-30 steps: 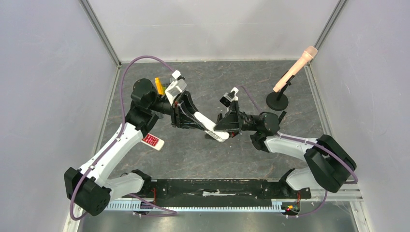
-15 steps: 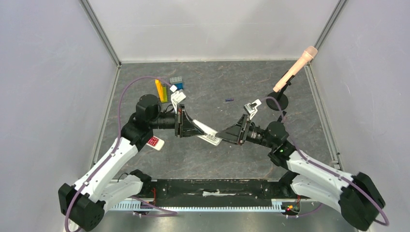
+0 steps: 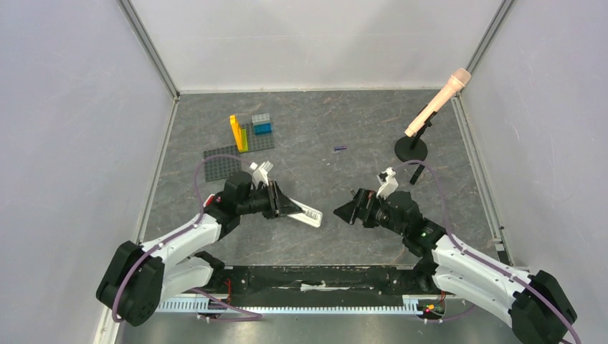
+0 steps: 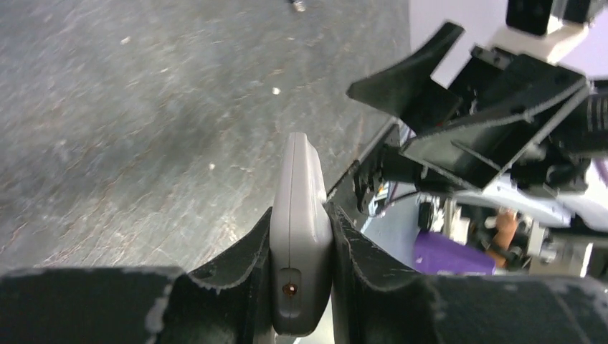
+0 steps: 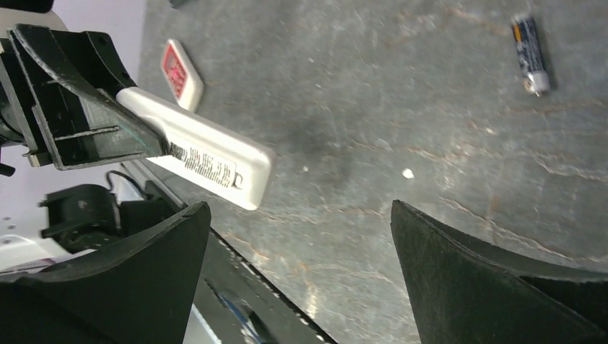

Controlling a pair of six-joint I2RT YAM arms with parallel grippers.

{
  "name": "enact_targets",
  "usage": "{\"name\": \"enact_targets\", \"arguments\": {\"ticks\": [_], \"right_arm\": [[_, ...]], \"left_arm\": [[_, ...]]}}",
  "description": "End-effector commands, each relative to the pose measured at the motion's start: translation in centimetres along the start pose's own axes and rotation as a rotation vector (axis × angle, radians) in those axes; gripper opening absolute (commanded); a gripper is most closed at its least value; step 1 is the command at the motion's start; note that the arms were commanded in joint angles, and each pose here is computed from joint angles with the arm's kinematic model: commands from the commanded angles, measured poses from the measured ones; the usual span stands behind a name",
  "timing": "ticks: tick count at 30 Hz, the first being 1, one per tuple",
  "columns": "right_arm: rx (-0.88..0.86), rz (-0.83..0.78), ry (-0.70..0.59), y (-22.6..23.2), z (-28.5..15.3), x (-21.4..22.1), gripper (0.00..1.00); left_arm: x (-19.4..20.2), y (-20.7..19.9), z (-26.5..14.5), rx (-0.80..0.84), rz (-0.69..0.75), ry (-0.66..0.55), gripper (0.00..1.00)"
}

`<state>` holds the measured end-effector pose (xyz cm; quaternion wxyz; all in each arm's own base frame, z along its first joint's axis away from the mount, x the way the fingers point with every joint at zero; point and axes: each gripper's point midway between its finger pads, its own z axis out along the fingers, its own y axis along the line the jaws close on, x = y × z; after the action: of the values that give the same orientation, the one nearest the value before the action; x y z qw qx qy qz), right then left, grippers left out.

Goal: Load the batteries into the remote control
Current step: Remove the battery cover from the remote control.

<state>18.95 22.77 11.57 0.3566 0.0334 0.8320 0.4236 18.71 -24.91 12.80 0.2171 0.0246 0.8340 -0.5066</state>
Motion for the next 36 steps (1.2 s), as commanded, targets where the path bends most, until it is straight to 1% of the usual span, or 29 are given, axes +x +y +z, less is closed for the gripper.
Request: {"name": "enact_targets", "arguments": {"ticks": [1, 3, 4, 7, 8, 10, 14, 18, 22, 25, 30, 36], "right_arm": [[0.002, -0.002, -0.053, -0.9, 0.5, -0.2, 0.98], [0.004, -0.003, -0.074, -0.8, 0.7, -0.6, 0.98], [-0.007, -0.002, -0.076, -0.6, 0.9, -0.6, 0.96], [-0.022, -0.003, -0.069, 0.0, 1.5, -0.3, 0.80], [-0.016, -0.002, -0.064, 0.1, 1.7, -0.1, 0.75], [-0.007, -0.007, -0.051, 0.7, 2.3, 0.4, 0.68], [0.015, -0.017, -0.023, 1.7, 3.7, 1.6, 0.59], [0.007, -0.029, -0.001, 3.1, 5.2, 2.4, 0.53], [-0.006, -0.029, 0.014, 4.1, 6.7, 2.7, 0.50], [0.002, -0.028, 0.023, 4.2, 7.6, 2.8, 0.49], [-0.001, -0.019, 0.063, 4.3, 8.7, 3.7, 0.46], [0.018, -0.043, 0.106, 4.5, 9.4, 4.4, 0.41]], "left_arm": [[-2.8, -0.6, 1.0, 0.064, -0.109, -0.205, 0.02], [-2.4, 0.7, 1.2, 0.032, -0.131, -0.231, 0.02], [-2.1, 1.4, 1.2, 0.011, -0.140, -0.236, 0.02], [-1.2, 3.2, 1.3, -0.032, -0.161, -0.241, 0.02], [-0.9, 3.7, 1.3, -0.047, -0.169, -0.244, 0.04], [-0.4, 4.6, 1.3, -0.070, -0.174, -0.241, 0.12], [0.6, 6.5, 1.4, -0.133, -0.164, -0.221, 0.28], [1.8, 7.9, 1.3, -0.186, -0.152, -0.182, 0.34], [2.8, 9.0, 1.0, -0.224, -0.148, -0.162, 0.51], [3.5, 10.2, 0.5, -0.260, -0.145, -0.167, 0.59], [4.4, 11.4, -0.2, -0.316, -0.133, -0.154, 0.62], [4.1, 12.4, -1.5, -0.414, -0.124, -0.175, 0.62]]}}
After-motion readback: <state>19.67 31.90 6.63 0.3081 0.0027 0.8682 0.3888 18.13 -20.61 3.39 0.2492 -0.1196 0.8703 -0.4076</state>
